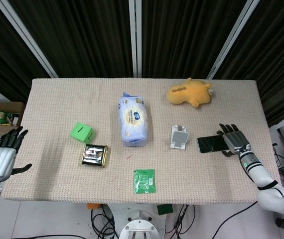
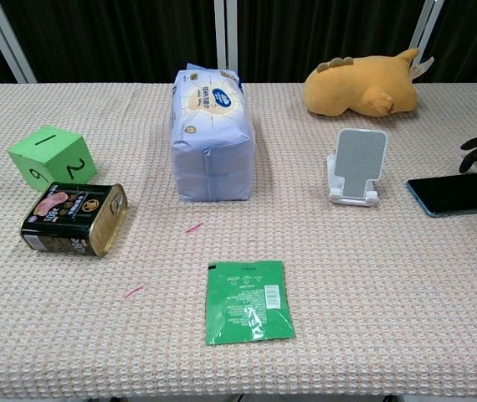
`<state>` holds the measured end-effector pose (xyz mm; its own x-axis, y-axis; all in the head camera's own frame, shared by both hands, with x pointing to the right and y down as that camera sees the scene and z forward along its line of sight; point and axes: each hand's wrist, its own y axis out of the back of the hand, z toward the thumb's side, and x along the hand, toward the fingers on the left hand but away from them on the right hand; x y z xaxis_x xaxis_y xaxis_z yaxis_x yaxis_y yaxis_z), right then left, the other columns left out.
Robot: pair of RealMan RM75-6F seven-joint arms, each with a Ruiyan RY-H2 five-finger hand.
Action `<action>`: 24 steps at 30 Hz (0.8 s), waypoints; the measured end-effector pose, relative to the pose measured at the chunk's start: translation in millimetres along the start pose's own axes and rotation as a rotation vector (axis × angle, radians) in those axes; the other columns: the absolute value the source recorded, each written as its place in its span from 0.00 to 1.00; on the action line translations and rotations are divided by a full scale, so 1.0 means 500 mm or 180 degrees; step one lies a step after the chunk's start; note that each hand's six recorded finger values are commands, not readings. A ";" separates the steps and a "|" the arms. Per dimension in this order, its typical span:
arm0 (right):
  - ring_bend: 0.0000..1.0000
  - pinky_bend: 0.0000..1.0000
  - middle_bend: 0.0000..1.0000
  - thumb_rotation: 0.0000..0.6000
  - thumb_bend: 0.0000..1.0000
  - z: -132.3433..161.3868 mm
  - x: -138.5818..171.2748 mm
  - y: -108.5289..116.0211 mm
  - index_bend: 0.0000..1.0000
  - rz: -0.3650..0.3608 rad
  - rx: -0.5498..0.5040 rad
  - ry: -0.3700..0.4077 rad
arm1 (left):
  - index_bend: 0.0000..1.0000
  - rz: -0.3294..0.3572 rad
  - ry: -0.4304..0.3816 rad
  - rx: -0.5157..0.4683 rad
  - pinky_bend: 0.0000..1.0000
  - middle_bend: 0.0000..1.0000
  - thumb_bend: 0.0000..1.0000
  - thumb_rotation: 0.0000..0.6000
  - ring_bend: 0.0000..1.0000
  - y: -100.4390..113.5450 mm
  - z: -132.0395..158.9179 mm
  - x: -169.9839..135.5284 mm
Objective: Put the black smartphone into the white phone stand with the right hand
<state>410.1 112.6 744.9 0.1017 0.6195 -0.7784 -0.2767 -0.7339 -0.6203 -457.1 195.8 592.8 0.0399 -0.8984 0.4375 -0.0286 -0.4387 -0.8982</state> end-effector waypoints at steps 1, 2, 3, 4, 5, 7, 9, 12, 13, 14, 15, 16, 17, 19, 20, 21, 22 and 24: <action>0.00 0.00 0.00 1.00 0.29 0.000 0.000 -0.001 0.23 0.0004 0.0000 0.0000 | 0.04 -0.0001 0.0000 -0.0001 0.12 0.00 0.01 1.00 0.00 0.000 0.000 0.000; 0.00 0.00 0.00 1.00 0.29 0.000 0.000 -0.002 0.23 0.0008 -0.0001 0.0000 | 0.04 -0.0001 -0.0001 -0.0002 0.12 0.00 0.01 1.00 0.00 -0.001 0.000 0.000; 0.00 0.00 0.00 1.00 0.29 0.001 -0.001 -0.002 0.23 0.0012 -0.0001 0.0001 | 0.04 -0.0001 -0.0002 -0.0001 0.12 0.00 0.01 1.00 0.00 -0.001 0.000 0.001; 0.00 0.00 0.00 1.00 0.29 0.002 -0.001 -0.004 0.23 0.0020 -0.0001 0.0003 | 0.04 0.0000 -0.0002 -0.0001 0.12 0.00 0.01 1.00 0.00 -0.001 0.000 0.001; 0.00 0.00 0.00 1.00 0.29 0.002 -0.001 -0.005 0.23 0.0026 0.0000 0.0006 | 0.04 0.0000 -0.0001 -0.0001 0.12 0.00 0.01 1.00 0.00 -0.001 0.000 0.001; 0.00 0.00 0.00 1.00 0.29 0.005 -0.003 -0.007 0.23 0.0036 0.0008 0.0013 | 0.04 -0.0001 0.0001 0.0000 0.12 0.00 0.01 1.00 0.00 -0.001 0.000 0.001; 0.00 0.00 0.00 1.00 0.29 0.006 -0.004 -0.008 0.23 0.0036 0.0013 0.0018 | 0.04 -0.0001 0.0003 -0.0001 0.12 0.00 0.01 1.00 0.00 -0.001 -0.001 0.001; 0.00 0.00 0.00 1.00 0.29 0.007 -0.006 -0.008 0.24 0.0030 0.0015 0.0014 | 0.04 -0.0001 0.0007 -0.0004 0.12 0.00 0.01 1.00 0.00 -0.001 -0.001 0.001; 0.00 0.00 0.00 1.00 0.29 0.007 -0.007 -0.009 0.25 0.0032 0.0018 0.0012 | 0.04 -0.0002 0.0006 -0.0004 0.12 0.00 0.01 1.00 0.00 -0.001 -0.001 0.002; 0.00 0.00 0.00 1.00 0.29 0.008 -0.008 -0.010 0.26 0.0035 0.0019 0.0011 | 0.04 -0.0005 0.0007 -0.0002 0.12 0.00 0.01 1.00 0.00 -0.001 -0.001 0.002; 0.00 0.00 0.00 1.00 0.29 0.009 -0.009 -0.010 0.29 0.0034 0.0019 0.0011 | 0.04 -0.0008 0.0008 -0.0001 0.12 0.00 0.01 1.00 0.00 -0.001 -0.002 0.002; 0.00 0.00 0.00 1.00 0.30 0.010 -0.009 -0.010 0.33 0.0025 0.0019 0.0012 | 0.04 -0.0009 0.0009 -0.0001 0.12 0.00 0.01 1.00 0.00 -0.002 -0.002 0.001; 0.00 0.00 0.00 1.00 0.30 0.010 -0.010 -0.009 0.37 0.0012 0.0021 0.0012 | 0.04 -0.0011 0.0011 -0.0002 0.12 0.00 0.01 1.00 0.00 -0.002 -0.002 0.001; 0.00 0.00 0.00 1.00 0.31 0.012 -0.010 -0.007 0.46 -0.0031 0.0023 0.0012 | 0.04 -0.0015 0.0016 -0.0001 0.12 0.00 0.01 1.00 0.00 -0.002 -0.003 0.000; 0.00 0.00 0.00 1.00 0.31 0.012 -0.010 -0.006 0.52 -0.0051 0.0025 0.0011 | 0.04 -0.0016 0.0017 0.0001 0.12 0.00 0.01 1.00 0.00 -0.002 -0.004 0.000; 0.00 0.00 0.00 1.00 0.32 0.012 -0.010 -0.004 0.56 -0.0072 0.0028 0.0011 | 0.04 -0.0014 0.0015 0.0001 0.12 0.00 0.01 1.00 0.00 -0.002 -0.004 0.000; 0.00 0.00 0.00 1.00 0.32 0.012 -0.010 -0.002 0.63 -0.0098 0.0031 0.0011 | 0.04 -0.0010 0.0014 0.0000 0.12 0.00 0.01 1.00 0.00 -0.001 -0.003 0.000; 0.00 0.00 0.00 1.00 0.32 0.011 -0.009 0.001 0.73 -0.0134 0.0037 0.0010 | 0.04 0.0000 0.0009 -0.0004 0.12 0.00 0.01 1.00 0.00 0.000 -0.003 0.001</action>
<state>404.1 111.2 748.7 0.1166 0.6490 -0.7518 -0.2833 -0.7038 -0.6515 -458.4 195.5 592.8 0.0370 -0.8984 0.4377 -0.0299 -0.4388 -0.8981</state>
